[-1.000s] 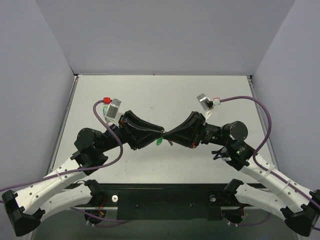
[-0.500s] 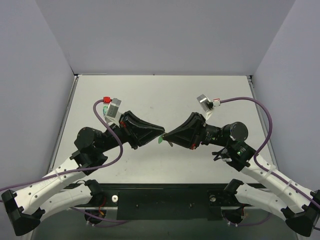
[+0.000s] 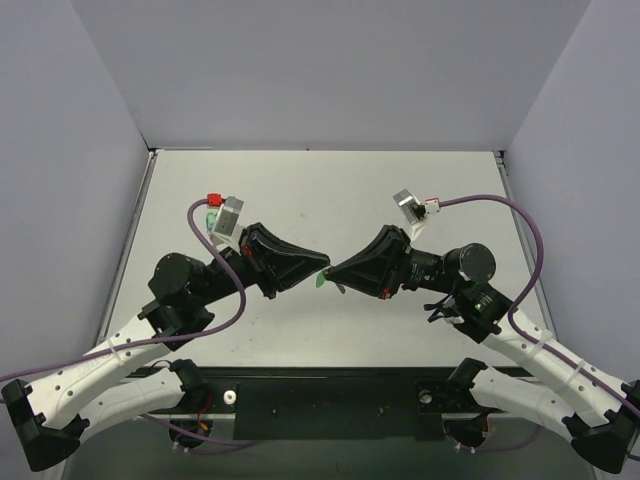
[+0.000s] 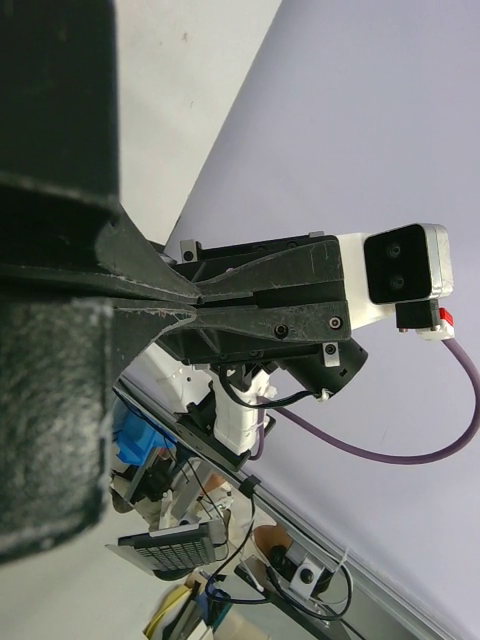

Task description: Remove the keys from the keyring

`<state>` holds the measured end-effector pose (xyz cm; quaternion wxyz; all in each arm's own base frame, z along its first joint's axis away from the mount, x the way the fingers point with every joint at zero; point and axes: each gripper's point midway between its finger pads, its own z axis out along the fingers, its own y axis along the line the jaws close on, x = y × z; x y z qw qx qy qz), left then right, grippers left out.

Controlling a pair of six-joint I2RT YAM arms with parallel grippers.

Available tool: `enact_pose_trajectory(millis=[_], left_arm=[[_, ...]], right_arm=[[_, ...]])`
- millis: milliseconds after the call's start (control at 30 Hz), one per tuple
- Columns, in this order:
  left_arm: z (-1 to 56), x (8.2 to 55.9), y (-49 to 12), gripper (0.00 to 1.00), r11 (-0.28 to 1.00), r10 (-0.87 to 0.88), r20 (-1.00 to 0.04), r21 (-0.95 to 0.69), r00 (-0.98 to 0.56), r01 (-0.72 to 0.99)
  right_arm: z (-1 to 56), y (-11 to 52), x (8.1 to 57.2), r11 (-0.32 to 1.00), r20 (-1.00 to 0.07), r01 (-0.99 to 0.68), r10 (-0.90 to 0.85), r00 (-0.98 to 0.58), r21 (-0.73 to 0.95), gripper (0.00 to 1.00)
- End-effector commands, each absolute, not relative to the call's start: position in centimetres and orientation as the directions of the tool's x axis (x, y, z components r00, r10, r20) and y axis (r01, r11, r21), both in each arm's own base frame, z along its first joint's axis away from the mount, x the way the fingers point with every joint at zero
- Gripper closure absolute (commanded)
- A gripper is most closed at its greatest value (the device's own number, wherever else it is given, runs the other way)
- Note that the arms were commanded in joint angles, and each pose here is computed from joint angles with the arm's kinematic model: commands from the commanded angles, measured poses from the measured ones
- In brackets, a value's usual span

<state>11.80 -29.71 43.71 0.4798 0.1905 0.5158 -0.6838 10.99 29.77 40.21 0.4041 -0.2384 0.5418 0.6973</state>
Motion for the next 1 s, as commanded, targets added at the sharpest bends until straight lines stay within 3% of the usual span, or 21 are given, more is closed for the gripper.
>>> enact_pose_trajectory(millis=[0, 600, 967], left_arm=[[45.8, 10.9, -29.3, 1.00, -0.016, -0.466, -0.779, -0.465, -0.418, 0.885], [44.3, 9.5, -29.9, 1.00, 0.071, -0.263, -0.915, -0.336, -0.307, 0.939], [43.3, 8.6, -29.2, 1.00, 0.092, -0.184, -0.948, -0.281, -0.261, 0.955]], right_arm=[[43.8, 29.0, 9.6, -0.140, -0.795, -0.873, 0.367, -0.484, 0.467, 1.00], [44.8, 29.5, 10.2, -0.143, -0.723, -0.796, 0.347, -0.597, 0.588, 1.00], [44.4, 30.1, 11.6, -0.065, -0.661, -0.708, 0.309, -0.684, 0.703, 1.00]])
